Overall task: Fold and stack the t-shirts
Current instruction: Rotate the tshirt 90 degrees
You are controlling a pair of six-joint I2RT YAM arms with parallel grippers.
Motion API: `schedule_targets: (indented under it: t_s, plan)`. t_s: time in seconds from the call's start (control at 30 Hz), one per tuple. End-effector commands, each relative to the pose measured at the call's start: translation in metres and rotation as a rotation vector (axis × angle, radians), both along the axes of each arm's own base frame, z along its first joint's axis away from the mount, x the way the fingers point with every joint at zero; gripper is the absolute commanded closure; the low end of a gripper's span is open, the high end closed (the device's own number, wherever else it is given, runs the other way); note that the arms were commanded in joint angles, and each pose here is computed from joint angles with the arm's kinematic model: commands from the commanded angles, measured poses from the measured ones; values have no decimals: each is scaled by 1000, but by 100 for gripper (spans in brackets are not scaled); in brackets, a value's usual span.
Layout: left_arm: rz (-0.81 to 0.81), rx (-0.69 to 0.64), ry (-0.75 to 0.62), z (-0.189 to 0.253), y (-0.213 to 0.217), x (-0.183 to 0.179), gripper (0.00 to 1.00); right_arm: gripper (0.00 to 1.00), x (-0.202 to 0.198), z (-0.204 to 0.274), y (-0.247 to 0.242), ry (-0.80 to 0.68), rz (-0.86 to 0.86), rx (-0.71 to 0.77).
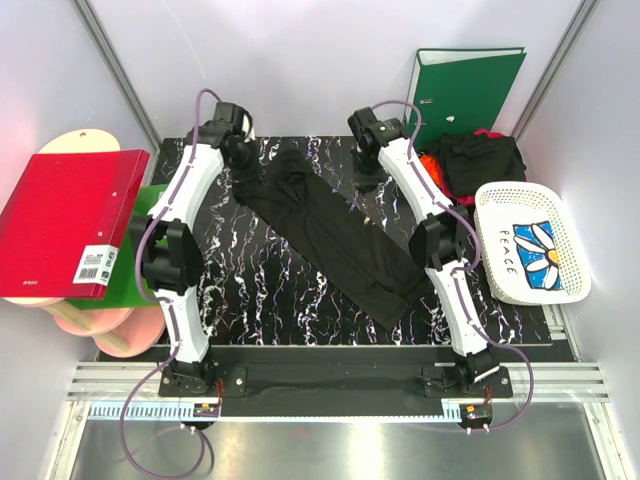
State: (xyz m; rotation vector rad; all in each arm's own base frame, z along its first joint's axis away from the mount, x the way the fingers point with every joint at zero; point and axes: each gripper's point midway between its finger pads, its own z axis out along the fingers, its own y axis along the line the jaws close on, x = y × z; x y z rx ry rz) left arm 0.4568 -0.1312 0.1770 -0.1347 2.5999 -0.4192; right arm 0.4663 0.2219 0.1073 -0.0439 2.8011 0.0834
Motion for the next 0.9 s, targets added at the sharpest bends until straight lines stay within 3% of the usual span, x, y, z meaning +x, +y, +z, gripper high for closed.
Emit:
schedule_targets:
  t_s: [0.0, 0.03, 0.07, 0.1, 0.2, 0.23, 0.4, 0.5, 0.87]
  plan:
    - [37, 44, -71, 18, 25, 5, 86, 55, 27, 25, 43, -107, 130, 221]
    - [40, 54, -51, 11, 28, 0, 80, 44, 42, 35, 59, -176, 160, 295]
    - [38, 56, -44, 8, 28, -2, 68, 33, 44, 22, 64, -162, 167, 310]
    - [38, 60, -37, 7, 29, -6, 63, 17, 50, 19, 68, -176, 152, 334]
    - [38, 58, 5, -5, 30, -19, 51, 0, 67, 7, 91, -208, 181, 445]
    - [36, 58, 33, -14, 30, -25, 50, 0, 70, -13, 100, -179, 198, 480]
    - [31, 66, 73, -25, 32, -45, 48, 0, 97, -18, 115, -186, 136, 675]
    - [29, 80, 99, -33, 36, -56, 48, 0, 122, -14, 120, -267, 115, 761]
    - [37, 89, 170, -54, 36, -77, 48, 0, 157, 0, 111, -412, 91, 806]
